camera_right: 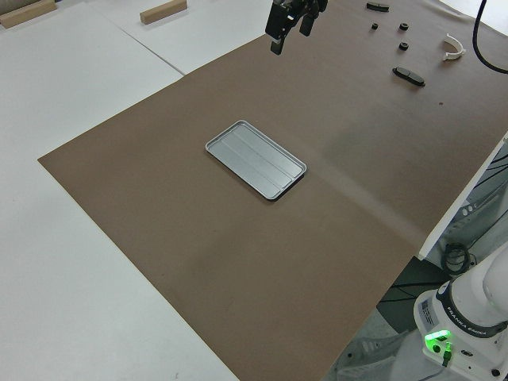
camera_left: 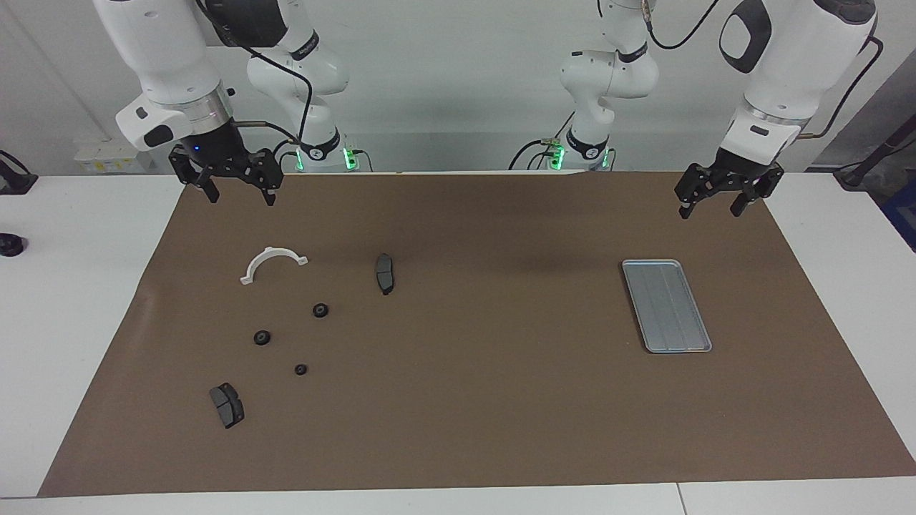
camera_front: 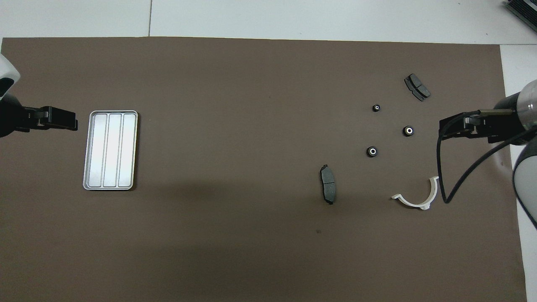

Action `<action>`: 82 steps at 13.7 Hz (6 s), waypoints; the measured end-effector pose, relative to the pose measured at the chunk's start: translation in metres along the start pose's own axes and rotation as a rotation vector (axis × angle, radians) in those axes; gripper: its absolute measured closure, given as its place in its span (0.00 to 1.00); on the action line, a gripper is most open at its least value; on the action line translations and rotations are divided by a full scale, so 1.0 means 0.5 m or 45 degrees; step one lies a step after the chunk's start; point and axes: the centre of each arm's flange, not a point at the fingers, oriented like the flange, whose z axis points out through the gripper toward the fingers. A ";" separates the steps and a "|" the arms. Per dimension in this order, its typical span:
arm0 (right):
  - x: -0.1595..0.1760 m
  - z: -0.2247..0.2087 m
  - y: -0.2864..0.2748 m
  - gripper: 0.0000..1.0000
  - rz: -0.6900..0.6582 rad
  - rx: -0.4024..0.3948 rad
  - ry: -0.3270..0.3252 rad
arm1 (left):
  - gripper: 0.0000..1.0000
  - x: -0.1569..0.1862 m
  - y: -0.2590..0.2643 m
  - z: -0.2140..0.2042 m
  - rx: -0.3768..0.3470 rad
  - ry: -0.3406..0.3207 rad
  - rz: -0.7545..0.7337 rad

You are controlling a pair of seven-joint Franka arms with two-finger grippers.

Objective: Pick bearing gear from pile to tray

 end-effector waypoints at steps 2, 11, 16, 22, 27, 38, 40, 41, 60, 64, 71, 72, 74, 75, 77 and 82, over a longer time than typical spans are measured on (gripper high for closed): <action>0.000 0.000 0.000 0.00 0.000 0.000 0.000 | 0.00 0.000 0.000 0.000 0.000 0.000 0.000; 0.009 0.040 -0.007 0.00 -0.007 0.002 0.013 | 0.00 0.000 0.000 0.000 0.000 0.000 0.000; 0.017 0.114 -0.013 0.00 -0.038 0.004 0.020 | 0.00 0.000 0.000 0.000 0.000 0.000 0.000; 0.022 0.228 -0.027 0.00 -0.055 0.013 0.071 | 0.00 0.000 0.000 0.000 0.000 0.000 0.000; 0.036 0.380 -0.078 0.00 -0.108 0.024 0.057 | 0.00 0.000 0.000 0.000 0.000 0.000 0.000; 0.039 0.598 -0.099 0.00 -0.126 0.047 0.071 | 0.00 0.000 0.000 0.000 0.000 0.000 0.000; 0.030 0.622 -0.111 0.00 -0.140 0.048 0.067 | 0.00 0.000 0.000 0.000 0.000 0.000 0.000; 0.025 0.629 -0.113 0.00 -0.144 0.048 0.062 | 0.00 0.000 0.000 0.000 0.000 0.000 0.000; 0.033 0.567 -0.164 0.65 -0.155 0.064 0.139 | 0.00 0.000 0.000 0.000 0.000 0.000 0.000; 0.024 0.481 -0.319 0.65 -0.049 0.110 0.186 | 0.00 0.000 0.000 0.000 0.000 0.000 0.000; -0.017 0.439 -0.607 0.65 0.043 0.211 0.210 | 0.00 0.000 0.000 0.000 0.000 -0.001 0.000; -0.022 0.444 -0.650 0.65 0.069 0.223 0.203 | 0.00 0.000 0.001 0.000 0.000 -0.002 0.001; -0.031 0.465 -0.731 0.65 0.094 0.218 0.169 | 0.00 0.000 0.001 0.000 0.000 -0.002 0.001; -0.033 0.481 -0.765 0.65 0.108 0.208 0.159 | 0.00 0.000 0.000 0.000 0.000 -0.001 0.000; -0.044 0.520 -0.816 0.65 0.115 0.184 0.155 | 0.00 0.000 -0.007 0.001 0.002 -0.004 -0.011; -0.088 0.579 -0.901 0.65 0.058 0.164 0.170 | 0.00 -0.002 -0.054 0.007 0.006 -0.013 -0.062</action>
